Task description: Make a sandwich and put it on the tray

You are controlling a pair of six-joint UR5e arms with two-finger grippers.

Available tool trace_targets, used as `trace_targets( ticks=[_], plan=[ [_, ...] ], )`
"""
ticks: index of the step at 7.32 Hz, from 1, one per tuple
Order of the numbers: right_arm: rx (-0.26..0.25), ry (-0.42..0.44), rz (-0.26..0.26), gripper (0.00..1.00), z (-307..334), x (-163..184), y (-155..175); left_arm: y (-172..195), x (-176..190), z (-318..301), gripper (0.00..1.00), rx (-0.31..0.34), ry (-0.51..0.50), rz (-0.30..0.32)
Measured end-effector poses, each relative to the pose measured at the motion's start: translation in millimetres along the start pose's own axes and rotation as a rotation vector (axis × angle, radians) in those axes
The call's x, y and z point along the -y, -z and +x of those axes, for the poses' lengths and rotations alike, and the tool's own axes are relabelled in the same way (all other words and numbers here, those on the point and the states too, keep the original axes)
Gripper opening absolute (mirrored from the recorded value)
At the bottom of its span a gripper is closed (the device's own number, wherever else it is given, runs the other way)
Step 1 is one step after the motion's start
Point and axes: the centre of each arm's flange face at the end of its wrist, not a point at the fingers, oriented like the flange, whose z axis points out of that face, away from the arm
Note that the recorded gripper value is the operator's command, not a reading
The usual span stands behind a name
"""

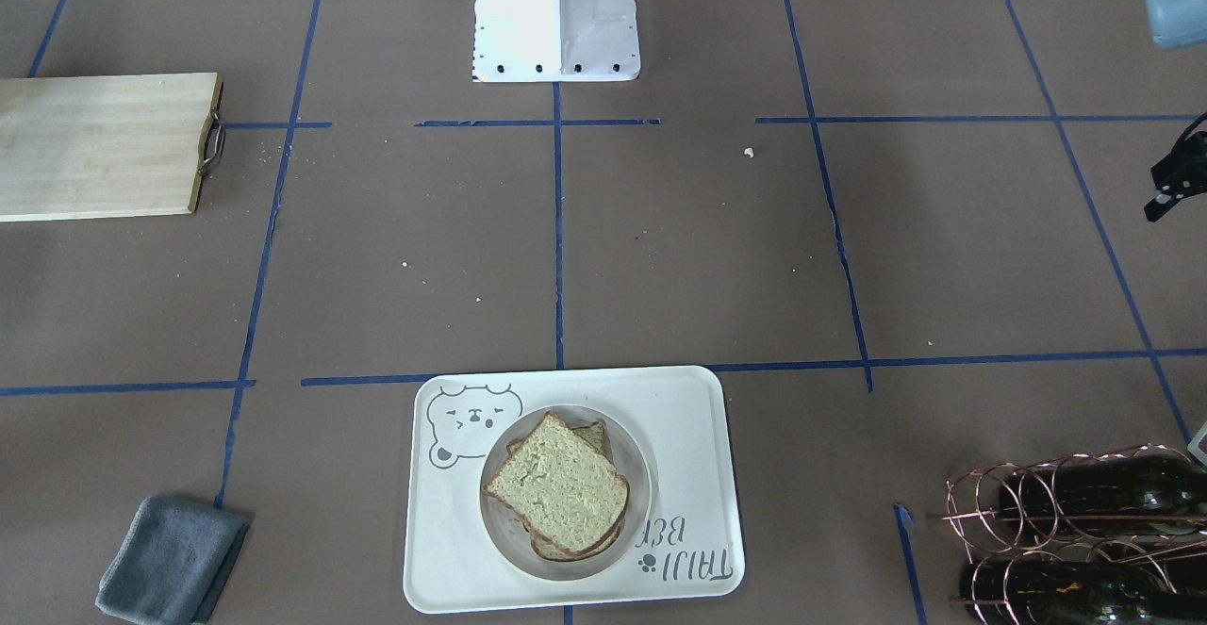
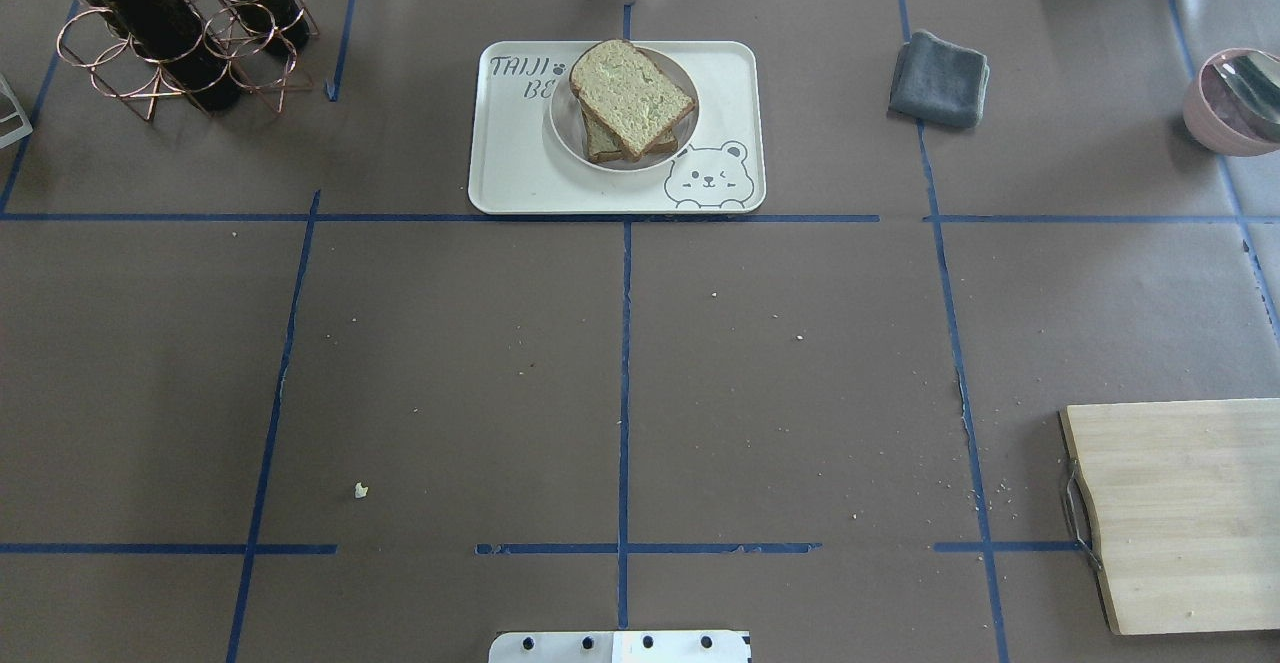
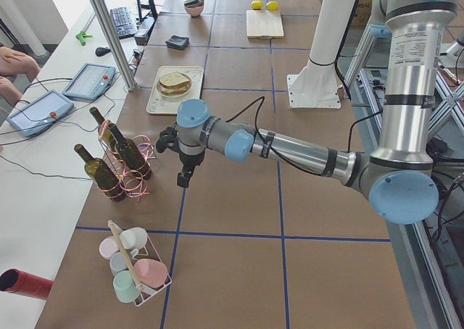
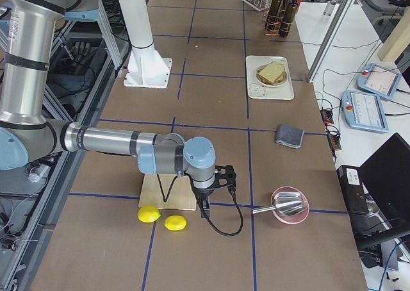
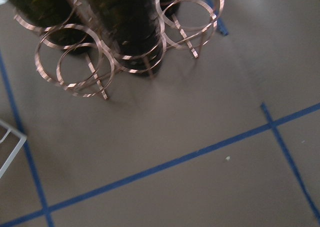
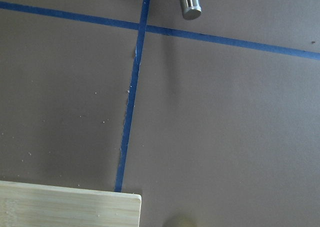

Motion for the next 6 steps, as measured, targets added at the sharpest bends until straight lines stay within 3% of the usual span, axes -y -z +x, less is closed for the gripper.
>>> trace_targets(
  ticks=[3,6],
  plan=[
    [0.012,-0.006,-0.012,1.0,-4.4,5.4,-0.3,-6.6,-101.3,-82.4,1.0,0.024,0.077,-0.059],
    [0.054,-0.025,-0.037,1.0,-10.3,6.5,-4.0,-18.1,-146.0,-102.4,1.0,0.023,0.153,-0.105]
  ],
)
